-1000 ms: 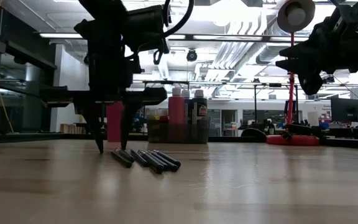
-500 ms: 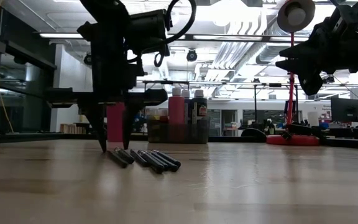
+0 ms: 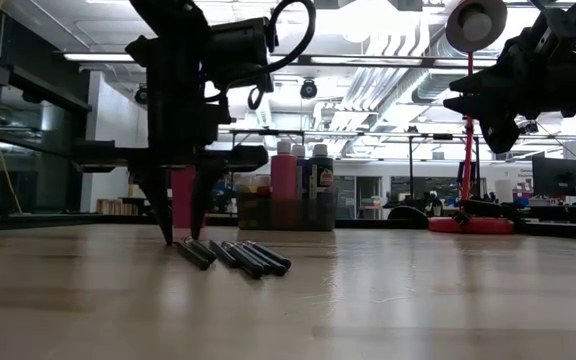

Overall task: Pick & Place Paint Supplies
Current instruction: Put the black paint brush into the pink cup

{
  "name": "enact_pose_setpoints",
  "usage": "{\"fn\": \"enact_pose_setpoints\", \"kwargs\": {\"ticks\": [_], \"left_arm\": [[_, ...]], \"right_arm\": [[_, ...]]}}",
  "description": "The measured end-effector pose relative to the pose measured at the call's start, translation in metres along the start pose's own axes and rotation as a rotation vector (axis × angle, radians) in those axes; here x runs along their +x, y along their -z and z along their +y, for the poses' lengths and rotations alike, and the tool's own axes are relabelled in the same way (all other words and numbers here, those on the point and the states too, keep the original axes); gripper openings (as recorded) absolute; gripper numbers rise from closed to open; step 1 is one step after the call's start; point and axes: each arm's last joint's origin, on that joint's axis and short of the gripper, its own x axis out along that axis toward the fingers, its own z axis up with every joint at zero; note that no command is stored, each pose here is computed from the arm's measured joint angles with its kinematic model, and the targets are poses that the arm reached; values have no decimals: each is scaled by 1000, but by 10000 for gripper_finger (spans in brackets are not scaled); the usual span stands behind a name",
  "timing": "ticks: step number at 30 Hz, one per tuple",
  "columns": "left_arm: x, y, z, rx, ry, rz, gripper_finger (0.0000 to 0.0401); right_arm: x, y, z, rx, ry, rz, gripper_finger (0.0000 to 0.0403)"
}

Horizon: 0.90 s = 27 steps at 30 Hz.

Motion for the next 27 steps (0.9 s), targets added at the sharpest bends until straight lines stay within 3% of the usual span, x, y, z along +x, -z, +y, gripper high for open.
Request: {"fn": "enact_pose_setpoints", "kwargs": {"ticks": [9,18,27], "left_arm": [[5,0,-1,-4,21,-1,8],[0,1,-2,-23,49,24,2],[-32,6,-1,-12,114,263,1]], "right_arm": [[0,0,0,0,0,0,122],[0,0,0,0,0,0,122],[0,1,0,0,4,7,122]]}}
